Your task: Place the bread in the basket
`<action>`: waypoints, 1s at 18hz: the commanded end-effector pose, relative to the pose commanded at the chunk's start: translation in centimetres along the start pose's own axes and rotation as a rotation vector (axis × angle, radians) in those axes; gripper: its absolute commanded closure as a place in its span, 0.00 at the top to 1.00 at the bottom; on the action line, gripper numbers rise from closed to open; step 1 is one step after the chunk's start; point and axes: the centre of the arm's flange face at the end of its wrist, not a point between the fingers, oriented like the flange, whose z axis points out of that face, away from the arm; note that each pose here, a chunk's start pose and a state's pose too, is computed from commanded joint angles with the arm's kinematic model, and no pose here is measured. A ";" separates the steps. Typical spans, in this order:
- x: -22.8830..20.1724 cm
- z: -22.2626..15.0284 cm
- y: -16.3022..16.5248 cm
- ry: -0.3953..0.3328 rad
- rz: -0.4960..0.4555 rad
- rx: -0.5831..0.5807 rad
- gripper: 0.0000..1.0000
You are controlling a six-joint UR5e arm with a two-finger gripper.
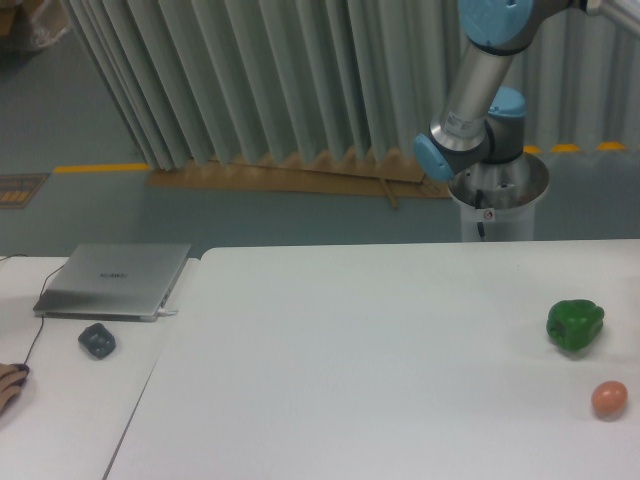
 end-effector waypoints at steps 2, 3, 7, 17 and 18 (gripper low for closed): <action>0.6 -1.0 0.0 -0.007 0.009 0.004 1.00; 1.4 -2.3 -0.7 -0.022 0.025 0.016 1.00; 7.7 -5.1 -6.7 -0.041 0.143 0.024 1.00; 17.5 -6.0 -11.2 0.044 0.302 -0.006 1.00; 17.8 -6.2 -11.3 0.043 0.305 -0.005 1.00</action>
